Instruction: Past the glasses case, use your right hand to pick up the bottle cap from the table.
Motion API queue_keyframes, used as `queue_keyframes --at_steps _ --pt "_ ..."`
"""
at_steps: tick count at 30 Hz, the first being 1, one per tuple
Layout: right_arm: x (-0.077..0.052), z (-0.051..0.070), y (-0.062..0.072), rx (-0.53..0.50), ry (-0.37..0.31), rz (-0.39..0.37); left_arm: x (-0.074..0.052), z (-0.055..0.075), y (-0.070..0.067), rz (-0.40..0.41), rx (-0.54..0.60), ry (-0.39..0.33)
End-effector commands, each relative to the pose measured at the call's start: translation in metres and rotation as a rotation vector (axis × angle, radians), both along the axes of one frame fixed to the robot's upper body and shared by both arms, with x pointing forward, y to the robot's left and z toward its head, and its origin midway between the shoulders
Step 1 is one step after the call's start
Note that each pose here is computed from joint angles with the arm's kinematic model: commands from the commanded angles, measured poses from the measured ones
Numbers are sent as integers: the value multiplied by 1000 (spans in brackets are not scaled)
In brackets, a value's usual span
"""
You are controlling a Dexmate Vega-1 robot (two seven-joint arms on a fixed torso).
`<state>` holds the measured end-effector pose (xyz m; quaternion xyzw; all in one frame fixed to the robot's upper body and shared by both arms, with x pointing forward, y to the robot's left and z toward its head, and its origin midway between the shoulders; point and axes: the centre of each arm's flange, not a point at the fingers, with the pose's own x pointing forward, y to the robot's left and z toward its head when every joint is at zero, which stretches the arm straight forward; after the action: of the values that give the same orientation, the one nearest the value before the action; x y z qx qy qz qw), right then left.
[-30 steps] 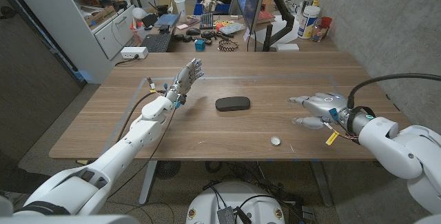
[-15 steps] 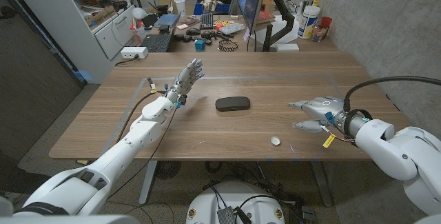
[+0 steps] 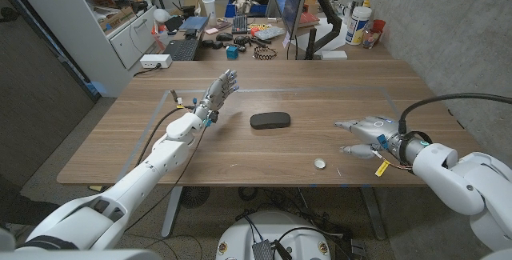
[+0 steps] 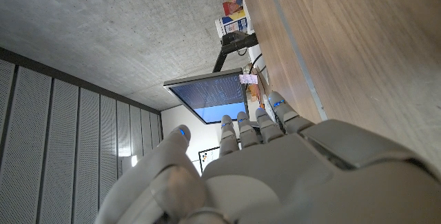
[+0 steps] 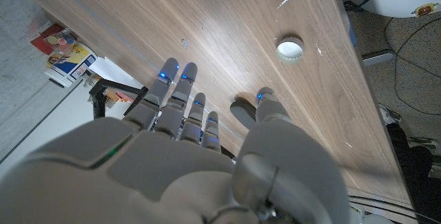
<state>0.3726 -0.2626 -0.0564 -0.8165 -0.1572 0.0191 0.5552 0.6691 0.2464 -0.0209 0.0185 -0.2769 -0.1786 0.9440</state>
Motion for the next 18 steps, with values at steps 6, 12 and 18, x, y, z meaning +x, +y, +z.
queue_keyframes --at_steps 6,12,18 --pt "5 -11 5 -16 22 11 -1 -3 -4 -6 12 7" --pt "6 -13 10 -25 23 13 0 -3 -2 -6 11 7" --pt "7 -14 14 -39 29 12 1 -4 1 -5 9 11"
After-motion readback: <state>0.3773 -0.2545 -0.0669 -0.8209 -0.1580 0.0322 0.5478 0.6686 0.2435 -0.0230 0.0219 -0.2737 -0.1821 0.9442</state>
